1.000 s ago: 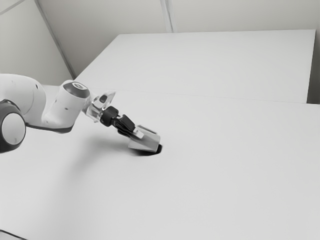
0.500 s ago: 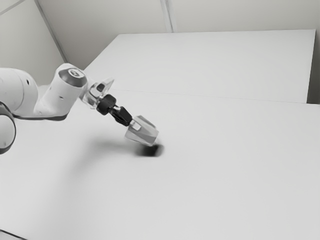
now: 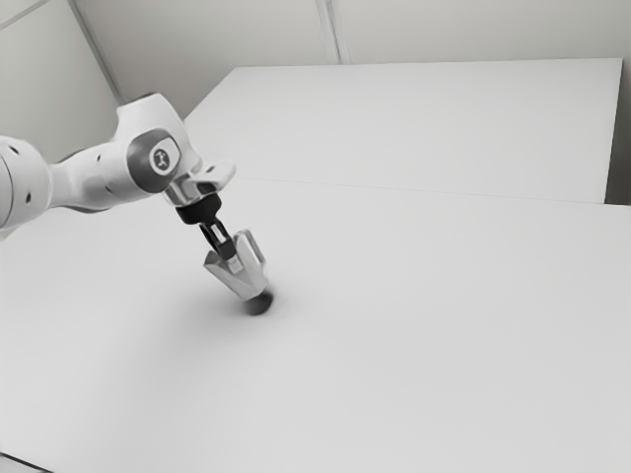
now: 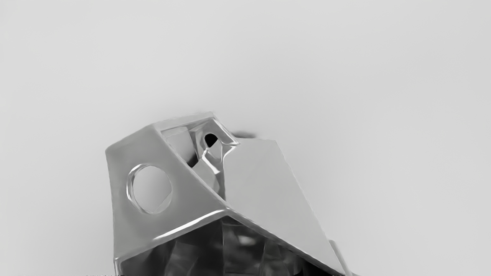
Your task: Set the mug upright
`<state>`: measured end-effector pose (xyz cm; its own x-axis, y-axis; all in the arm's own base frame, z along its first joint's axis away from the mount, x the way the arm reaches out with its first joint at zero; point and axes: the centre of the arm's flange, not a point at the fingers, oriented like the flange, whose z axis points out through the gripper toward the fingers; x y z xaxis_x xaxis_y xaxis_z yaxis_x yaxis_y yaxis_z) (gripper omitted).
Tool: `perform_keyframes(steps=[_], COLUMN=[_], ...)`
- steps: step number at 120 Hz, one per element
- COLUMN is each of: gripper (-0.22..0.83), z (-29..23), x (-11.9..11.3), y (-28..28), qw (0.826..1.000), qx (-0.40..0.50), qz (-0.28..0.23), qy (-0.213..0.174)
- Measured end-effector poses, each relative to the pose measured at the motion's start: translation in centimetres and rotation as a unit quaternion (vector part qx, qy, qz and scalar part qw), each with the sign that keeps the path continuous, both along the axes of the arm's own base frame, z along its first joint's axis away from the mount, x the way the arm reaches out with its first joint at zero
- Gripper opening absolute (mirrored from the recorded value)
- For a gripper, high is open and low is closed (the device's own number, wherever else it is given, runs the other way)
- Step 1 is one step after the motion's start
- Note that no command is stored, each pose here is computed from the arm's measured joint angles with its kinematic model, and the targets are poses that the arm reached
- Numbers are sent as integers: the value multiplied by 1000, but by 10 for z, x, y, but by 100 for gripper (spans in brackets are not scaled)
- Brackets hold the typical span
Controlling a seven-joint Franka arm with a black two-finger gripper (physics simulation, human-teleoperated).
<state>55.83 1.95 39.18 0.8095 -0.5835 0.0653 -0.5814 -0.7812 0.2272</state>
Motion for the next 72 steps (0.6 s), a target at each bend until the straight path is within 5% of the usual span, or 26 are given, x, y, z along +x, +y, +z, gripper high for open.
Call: perform_keyframes(steps=[72], gripper=[-17], z=[-34], x=[-13], y=[-3], qw=[998], qx=[68], qz=[10], qy=[-15])
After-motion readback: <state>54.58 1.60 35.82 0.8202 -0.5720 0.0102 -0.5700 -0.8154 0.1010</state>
